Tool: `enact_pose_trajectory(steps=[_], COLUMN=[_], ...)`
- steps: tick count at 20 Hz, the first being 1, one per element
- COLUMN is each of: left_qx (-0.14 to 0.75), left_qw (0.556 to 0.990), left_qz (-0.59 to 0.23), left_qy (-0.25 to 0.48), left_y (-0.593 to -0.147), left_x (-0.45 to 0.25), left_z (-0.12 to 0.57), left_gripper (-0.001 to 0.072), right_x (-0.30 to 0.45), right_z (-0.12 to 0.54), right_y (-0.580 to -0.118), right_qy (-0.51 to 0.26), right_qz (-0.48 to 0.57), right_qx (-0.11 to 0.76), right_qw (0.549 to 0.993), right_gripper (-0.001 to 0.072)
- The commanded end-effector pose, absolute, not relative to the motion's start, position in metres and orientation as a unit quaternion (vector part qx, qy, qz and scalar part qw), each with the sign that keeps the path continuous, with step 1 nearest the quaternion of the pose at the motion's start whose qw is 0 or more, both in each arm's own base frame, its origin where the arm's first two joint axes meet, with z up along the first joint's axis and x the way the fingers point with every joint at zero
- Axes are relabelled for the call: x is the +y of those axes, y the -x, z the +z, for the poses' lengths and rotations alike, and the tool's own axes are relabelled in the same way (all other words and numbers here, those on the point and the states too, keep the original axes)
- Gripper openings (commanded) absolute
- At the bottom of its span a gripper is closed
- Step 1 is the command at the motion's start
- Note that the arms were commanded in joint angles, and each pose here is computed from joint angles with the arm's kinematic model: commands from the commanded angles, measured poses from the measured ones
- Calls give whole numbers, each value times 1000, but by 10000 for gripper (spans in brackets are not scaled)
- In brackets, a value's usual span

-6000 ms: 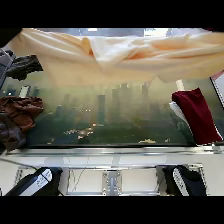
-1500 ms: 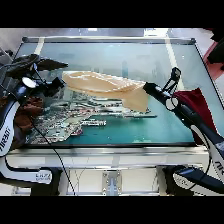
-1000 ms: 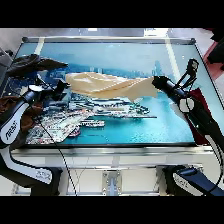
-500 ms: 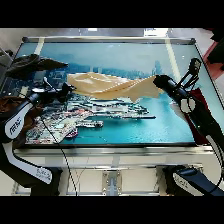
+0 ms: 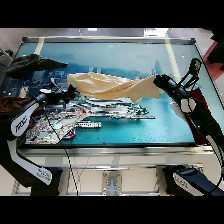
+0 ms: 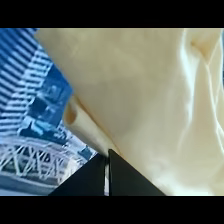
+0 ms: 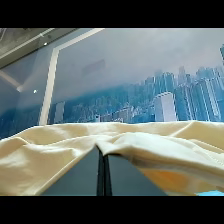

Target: Fold the shirts.

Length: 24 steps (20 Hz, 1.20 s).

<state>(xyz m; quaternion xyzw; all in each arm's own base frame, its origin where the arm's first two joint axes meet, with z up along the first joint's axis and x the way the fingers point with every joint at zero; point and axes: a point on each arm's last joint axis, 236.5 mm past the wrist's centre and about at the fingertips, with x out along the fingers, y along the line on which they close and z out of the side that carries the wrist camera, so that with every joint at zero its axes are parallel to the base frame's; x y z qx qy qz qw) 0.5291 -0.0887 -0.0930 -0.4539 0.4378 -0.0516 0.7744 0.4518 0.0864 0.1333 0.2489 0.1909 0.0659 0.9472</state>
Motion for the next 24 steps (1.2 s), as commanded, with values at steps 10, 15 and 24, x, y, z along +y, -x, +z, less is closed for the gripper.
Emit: enact_pose_trajectory(steps=[10,15,24], left_qx=[179,-19,-145], left_qw=[903,962,982], left_qz=[-317,-261,-123], left_qy=[228,76,-3], left_y=[-441,-327,-261], left_x=[-93,-86,-47], left_z=[267,421,522], left_gripper=[10,9,8], right_x=[61,38,48], right_z=[306,448,494], right_y=[-361,-222,-191], right_qy=[-207,-163,-145], right_qz=[104,106,124], right_qx=[36,-139,-147], right_qw=[972,971,970], right_gripper=[24,22,23])
